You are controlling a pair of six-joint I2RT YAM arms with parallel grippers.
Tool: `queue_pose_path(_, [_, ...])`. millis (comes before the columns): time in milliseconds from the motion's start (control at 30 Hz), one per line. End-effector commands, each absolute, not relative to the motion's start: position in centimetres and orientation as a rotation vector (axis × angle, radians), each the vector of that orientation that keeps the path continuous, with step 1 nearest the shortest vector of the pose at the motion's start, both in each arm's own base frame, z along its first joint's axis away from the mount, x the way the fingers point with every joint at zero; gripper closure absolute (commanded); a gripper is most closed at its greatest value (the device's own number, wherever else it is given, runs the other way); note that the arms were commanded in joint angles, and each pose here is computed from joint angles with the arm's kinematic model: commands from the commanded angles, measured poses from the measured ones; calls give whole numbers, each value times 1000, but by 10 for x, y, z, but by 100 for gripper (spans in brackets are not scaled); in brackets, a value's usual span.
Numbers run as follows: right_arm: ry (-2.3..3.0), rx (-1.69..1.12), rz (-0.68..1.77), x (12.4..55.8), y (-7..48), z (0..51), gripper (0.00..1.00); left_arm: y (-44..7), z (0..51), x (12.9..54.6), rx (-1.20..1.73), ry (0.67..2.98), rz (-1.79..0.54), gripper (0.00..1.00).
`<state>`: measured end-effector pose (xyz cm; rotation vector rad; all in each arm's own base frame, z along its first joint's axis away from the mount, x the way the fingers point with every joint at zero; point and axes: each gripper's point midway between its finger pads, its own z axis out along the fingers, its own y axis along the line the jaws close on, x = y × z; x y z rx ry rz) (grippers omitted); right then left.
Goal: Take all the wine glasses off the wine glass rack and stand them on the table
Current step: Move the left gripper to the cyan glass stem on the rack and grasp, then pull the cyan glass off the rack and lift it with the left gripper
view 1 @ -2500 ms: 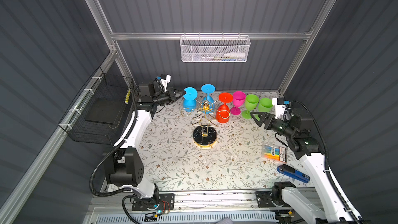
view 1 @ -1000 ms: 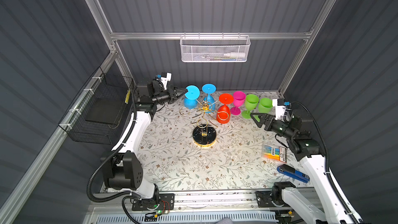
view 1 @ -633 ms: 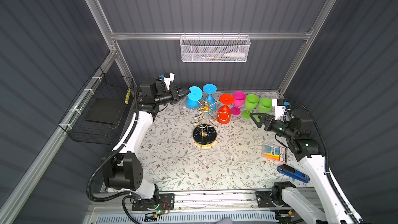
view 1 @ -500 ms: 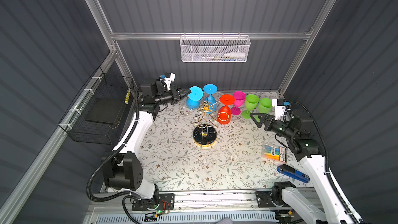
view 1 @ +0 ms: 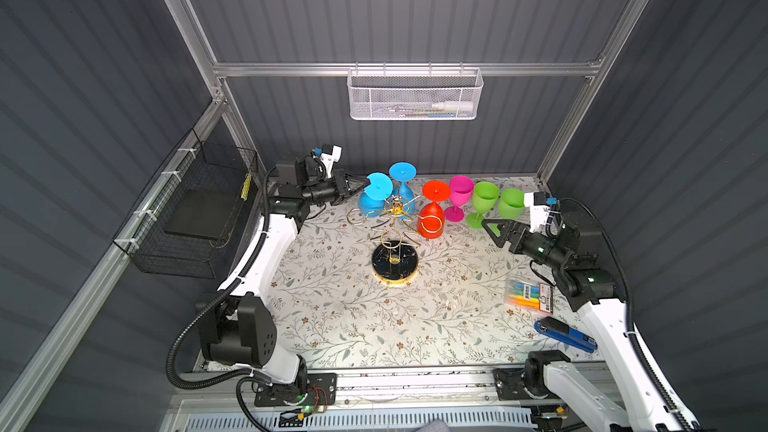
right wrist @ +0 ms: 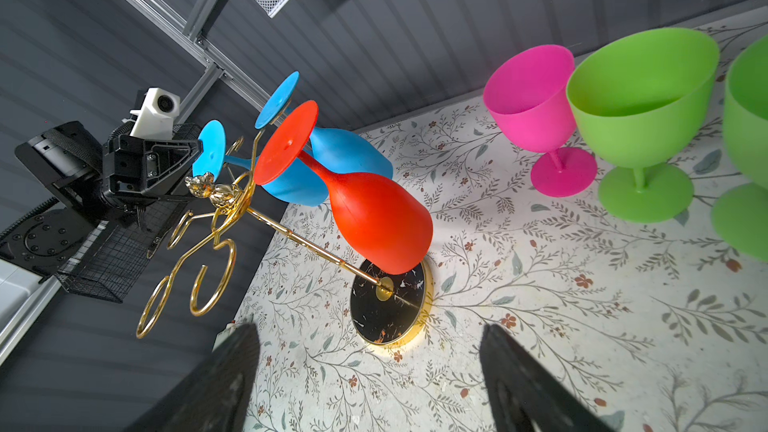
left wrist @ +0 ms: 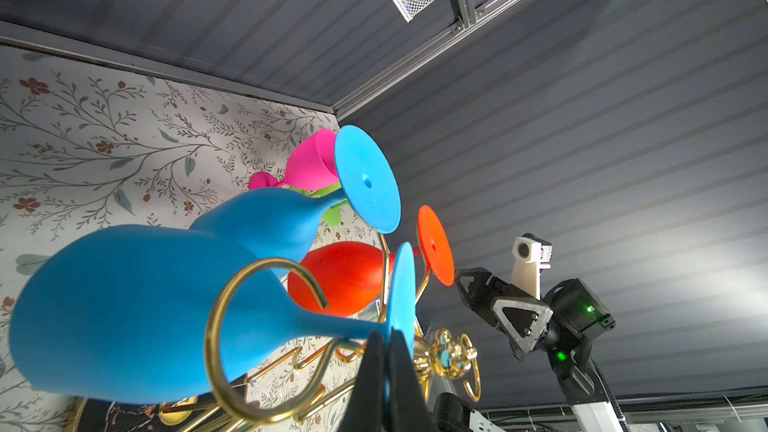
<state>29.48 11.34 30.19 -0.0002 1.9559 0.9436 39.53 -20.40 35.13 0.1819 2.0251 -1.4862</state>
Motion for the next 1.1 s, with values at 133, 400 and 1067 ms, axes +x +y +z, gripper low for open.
queue_pose_path(133, [1946, -2, 943, 292, 114, 303, 15, -207, 374, 391, 238, 1969, -1479, 100])
queue_pose_path(400, [1946, -1, 935, 290, 113, 303, 15, -208, 376, 401, 230, 1948, -1481, 100])
queue_pose_path(1067, [1946, -2, 929, 289, 113, 304, 14, -206, 390, 434, 187, 1872, -1444, 100])
